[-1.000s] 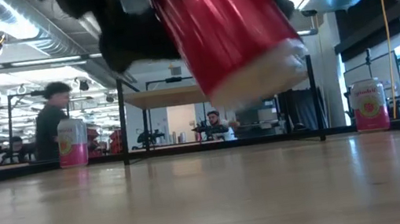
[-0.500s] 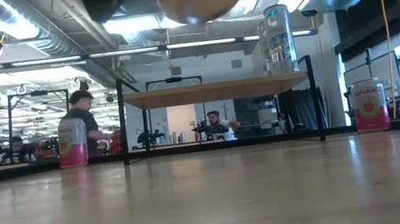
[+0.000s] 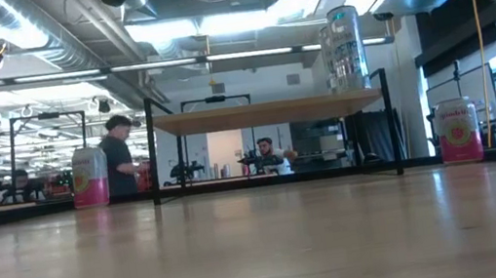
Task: Place canned beverage on shelf
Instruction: Put the left red-black soda can on the shelf
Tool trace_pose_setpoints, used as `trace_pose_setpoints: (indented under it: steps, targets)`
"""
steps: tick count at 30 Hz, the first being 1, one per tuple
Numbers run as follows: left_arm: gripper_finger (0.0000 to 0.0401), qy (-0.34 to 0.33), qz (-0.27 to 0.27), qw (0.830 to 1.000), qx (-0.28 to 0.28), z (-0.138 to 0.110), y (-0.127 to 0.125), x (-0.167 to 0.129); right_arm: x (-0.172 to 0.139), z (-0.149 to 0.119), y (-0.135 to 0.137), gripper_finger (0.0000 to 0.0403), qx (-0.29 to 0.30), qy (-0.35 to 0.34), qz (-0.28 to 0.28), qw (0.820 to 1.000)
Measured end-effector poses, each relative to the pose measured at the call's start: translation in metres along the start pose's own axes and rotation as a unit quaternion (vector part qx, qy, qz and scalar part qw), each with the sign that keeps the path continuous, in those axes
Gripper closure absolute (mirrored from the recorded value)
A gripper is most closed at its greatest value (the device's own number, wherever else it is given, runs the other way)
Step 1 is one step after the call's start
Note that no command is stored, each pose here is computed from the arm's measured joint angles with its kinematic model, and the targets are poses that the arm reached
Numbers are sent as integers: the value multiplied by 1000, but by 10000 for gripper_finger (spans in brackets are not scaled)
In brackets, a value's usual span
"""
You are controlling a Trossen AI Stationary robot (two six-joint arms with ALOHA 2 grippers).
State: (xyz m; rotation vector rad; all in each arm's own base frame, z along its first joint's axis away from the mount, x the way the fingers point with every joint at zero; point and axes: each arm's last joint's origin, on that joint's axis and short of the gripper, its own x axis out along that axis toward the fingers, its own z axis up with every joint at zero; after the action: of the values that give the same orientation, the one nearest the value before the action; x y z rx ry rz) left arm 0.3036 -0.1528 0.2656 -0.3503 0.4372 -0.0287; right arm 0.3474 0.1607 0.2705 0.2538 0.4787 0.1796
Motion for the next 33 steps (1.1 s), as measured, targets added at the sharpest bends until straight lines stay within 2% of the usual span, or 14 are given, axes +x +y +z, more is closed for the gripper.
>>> trace_pose_setpoints:
  steps: [5, 12, 21, 30, 33]
  targets:
    - [147, 6, 1, 1000, 1, 0, 1, -1, 0, 1, 0, 121, 1, -2, 0, 1000]
    - [149, -4, -1, 1000, -14, 3, 1, -1, -13, 8, -1, 70, 1, -9, -4, 1000]
    - [151, -14, 5, 1000, -14, 13, 9, -6, -45, 24, -2, 62, -5, -18, -21, 1000]
    - [151, -56, 11, 998, -20, 43, 23, -30, -118, 49, -7, 61, 9, -50, -33, 998]
    - [151, -53, 37, 998, -13, 57, 30, -35, -149, 54, -10, 61, 11, -57, -28, 998]
